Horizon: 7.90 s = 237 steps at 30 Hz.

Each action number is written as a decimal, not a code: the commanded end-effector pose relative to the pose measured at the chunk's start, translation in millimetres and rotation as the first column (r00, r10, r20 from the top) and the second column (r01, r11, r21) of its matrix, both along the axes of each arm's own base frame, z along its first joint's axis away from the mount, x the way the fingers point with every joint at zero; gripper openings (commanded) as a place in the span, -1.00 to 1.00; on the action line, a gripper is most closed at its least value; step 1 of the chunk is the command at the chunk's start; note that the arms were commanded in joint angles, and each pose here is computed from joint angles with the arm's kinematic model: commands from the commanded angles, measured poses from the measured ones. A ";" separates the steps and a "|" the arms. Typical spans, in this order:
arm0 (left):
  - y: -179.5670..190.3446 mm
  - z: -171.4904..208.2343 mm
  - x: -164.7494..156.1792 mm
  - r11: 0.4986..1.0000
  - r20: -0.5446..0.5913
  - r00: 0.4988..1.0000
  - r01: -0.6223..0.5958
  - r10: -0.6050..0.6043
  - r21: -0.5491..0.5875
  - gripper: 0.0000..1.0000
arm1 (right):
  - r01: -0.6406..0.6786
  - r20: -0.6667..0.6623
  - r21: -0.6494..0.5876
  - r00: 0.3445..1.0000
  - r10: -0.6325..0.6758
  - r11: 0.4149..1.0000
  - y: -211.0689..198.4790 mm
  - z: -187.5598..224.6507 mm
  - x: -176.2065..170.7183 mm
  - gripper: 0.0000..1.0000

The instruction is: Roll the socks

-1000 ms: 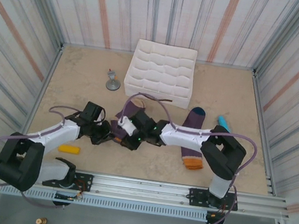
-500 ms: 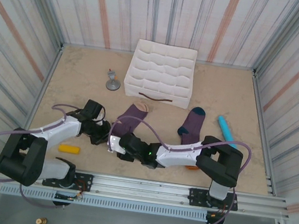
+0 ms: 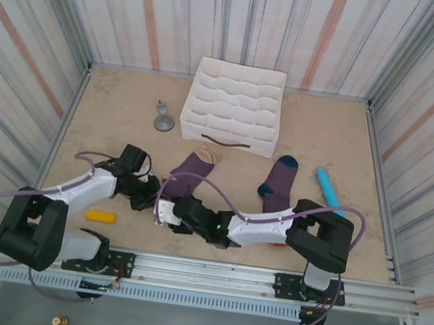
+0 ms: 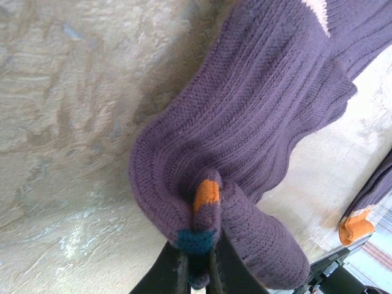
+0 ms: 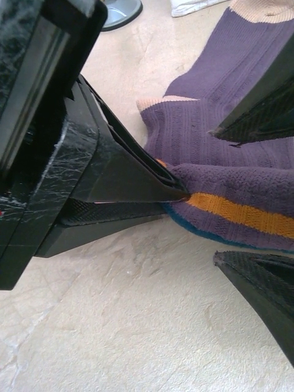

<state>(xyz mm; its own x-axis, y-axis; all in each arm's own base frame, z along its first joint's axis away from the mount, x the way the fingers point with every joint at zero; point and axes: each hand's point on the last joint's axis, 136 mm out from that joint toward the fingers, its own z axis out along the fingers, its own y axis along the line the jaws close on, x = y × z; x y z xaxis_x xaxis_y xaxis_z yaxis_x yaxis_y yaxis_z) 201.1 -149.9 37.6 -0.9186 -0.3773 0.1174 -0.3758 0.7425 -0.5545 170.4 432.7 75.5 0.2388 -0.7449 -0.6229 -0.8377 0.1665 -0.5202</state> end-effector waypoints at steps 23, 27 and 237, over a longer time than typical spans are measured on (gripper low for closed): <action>-0.9 0.7 -6.1 0.999 -0.029 0.999 0.040 -0.041 -0.037 -1.00 | 0.064 -0.086 -0.111 0.994 -0.073 0.992 -19.5 -66.2 7.5 -0.25; -0.8 0.4 -7.6 0.999 -0.017 0.999 0.027 -0.028 -0.046 -0.93 | 0.089 -0.194 -0.098 0.975 -0.106 0.991 -26.9 -73.3 12.7 -0.81; 24.7 18.7 40.8 0.960 0.282 0.918 -0.274 0.278 -0.053 0.08 | 0.481 -0.890 -0.449 -0.171 -0.422 0.753 -62.2 -128.6 102.9 -1.00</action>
<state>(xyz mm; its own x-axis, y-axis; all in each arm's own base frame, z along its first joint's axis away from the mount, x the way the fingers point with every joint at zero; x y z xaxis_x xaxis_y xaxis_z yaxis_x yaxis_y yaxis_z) 231.8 -129.1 53.0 -0.8058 -0.5849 -0.0929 -0.3884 0.6403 -0.6627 286.2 422.3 26.3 -0.8678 -0.4550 -0.1998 -0.4245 0.4695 0.7742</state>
